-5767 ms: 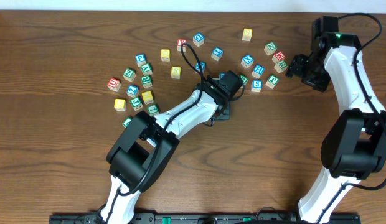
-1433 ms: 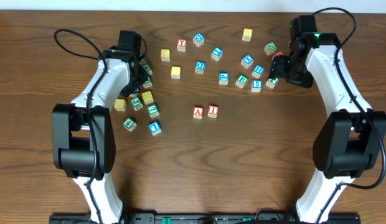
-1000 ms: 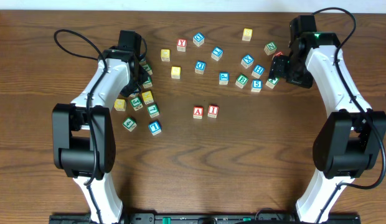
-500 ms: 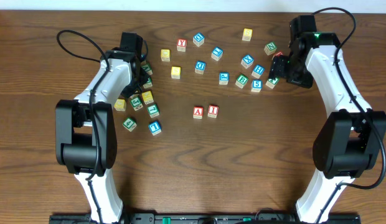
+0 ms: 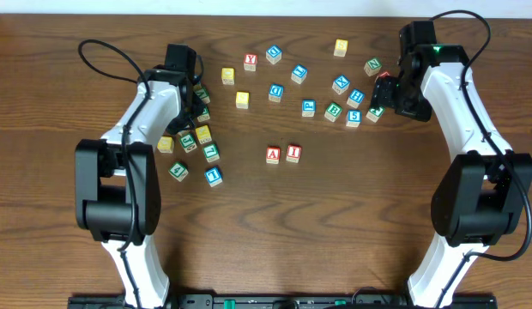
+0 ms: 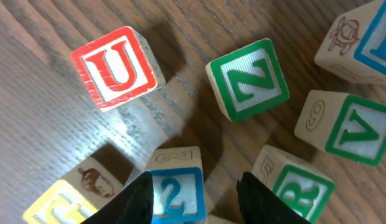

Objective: Spell out AI2
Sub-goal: 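Lower the left gripper onto the blue 2 block and close it, then carry the blue 2 block to the right of the I block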

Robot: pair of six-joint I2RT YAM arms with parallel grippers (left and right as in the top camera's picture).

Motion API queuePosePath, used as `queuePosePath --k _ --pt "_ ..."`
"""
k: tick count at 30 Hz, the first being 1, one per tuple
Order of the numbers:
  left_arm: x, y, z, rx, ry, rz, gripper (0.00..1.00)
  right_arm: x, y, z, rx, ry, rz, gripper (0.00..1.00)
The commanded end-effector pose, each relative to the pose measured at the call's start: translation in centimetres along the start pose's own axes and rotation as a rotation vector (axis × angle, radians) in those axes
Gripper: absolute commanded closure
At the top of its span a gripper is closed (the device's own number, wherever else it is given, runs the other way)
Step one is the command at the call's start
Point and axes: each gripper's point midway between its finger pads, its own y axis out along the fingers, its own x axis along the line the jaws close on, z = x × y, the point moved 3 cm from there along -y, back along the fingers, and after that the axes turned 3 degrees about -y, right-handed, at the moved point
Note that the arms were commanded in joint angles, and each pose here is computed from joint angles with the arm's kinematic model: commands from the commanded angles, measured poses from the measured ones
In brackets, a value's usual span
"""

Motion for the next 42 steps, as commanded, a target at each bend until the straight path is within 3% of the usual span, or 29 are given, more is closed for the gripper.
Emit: queuePosePath --k 1,27,42 --pt "0.2 -1.9 -1.0 -0.045 0.011 0.016 0.56 0.2 -1.1 0.0 -0.026 -0.022 0.004 0.19" --pt "1.5 1.9 0.8 0.024 -0.012 -0.091 0.59 0.4 -1.1 0.1 -0.025 -0.026 0.003 0.19" --pt "1.1 2.4 0.6 0.015 -0.014 -0.08 0.61 0.4 -1.1 0.1 -0.027 -0.026 0.003 0.19"
